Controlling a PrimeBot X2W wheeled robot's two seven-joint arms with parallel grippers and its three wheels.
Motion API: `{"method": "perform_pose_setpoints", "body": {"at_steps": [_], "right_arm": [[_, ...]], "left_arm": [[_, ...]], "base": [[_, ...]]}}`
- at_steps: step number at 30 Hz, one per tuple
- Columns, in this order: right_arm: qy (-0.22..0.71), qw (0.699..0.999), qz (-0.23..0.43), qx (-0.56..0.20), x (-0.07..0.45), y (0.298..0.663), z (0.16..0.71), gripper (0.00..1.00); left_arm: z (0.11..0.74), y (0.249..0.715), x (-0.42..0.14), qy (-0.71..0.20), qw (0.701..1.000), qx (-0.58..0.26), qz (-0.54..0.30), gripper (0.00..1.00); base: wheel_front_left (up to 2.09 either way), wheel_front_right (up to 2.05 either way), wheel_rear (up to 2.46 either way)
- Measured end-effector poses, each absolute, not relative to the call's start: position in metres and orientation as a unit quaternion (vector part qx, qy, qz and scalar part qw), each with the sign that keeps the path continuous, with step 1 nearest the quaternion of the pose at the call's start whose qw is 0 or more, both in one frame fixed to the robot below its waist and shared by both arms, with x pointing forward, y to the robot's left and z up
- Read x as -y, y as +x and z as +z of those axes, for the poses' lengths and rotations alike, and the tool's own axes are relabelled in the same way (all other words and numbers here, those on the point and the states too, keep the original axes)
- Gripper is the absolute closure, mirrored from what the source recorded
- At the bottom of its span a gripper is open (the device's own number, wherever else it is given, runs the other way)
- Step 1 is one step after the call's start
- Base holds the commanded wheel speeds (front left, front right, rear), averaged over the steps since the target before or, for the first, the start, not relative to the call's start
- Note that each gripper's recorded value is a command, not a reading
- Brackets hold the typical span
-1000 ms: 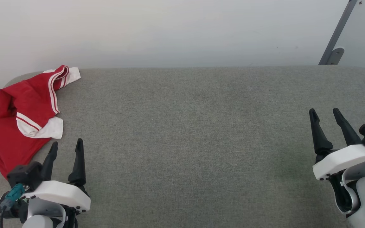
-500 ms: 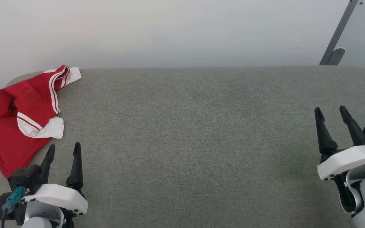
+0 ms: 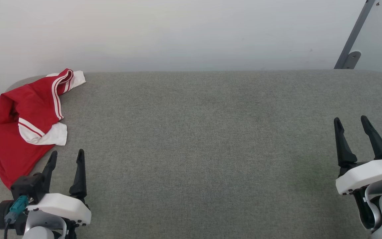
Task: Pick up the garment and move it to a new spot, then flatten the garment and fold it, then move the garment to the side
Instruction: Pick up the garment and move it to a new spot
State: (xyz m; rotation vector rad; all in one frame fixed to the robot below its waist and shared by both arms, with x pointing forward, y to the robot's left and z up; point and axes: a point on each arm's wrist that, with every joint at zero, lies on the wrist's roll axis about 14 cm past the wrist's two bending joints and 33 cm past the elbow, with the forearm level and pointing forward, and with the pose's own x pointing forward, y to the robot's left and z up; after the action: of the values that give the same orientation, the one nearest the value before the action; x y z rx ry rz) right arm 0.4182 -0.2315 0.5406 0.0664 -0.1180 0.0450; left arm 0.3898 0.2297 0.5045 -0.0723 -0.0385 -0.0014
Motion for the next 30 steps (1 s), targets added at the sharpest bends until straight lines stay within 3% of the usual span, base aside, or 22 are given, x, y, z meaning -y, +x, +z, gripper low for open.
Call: {"method": "perform_pose_setpoints", "body": {"at_steps": [13, 30], "right_arm": [[0.006, 0.996, 0.063, 0.067, 0.203, 0.431, 0.543, 0.00], [0.050, 0.962, 0.267, 0.027, 0.028, 0.445, 0.520, 0.00]], "left_arm": [[0.506, 0.378, -0.249, -0.011, 0.999, 0.026, 0.026, 0.00], [0.487, 0.266, -0.341, -0.009, 0.979, 0.005, 0.202, 0.00]], "base": [[0.00, 0.00, 0.00], [0.00, 0.00, 0.00]]}}
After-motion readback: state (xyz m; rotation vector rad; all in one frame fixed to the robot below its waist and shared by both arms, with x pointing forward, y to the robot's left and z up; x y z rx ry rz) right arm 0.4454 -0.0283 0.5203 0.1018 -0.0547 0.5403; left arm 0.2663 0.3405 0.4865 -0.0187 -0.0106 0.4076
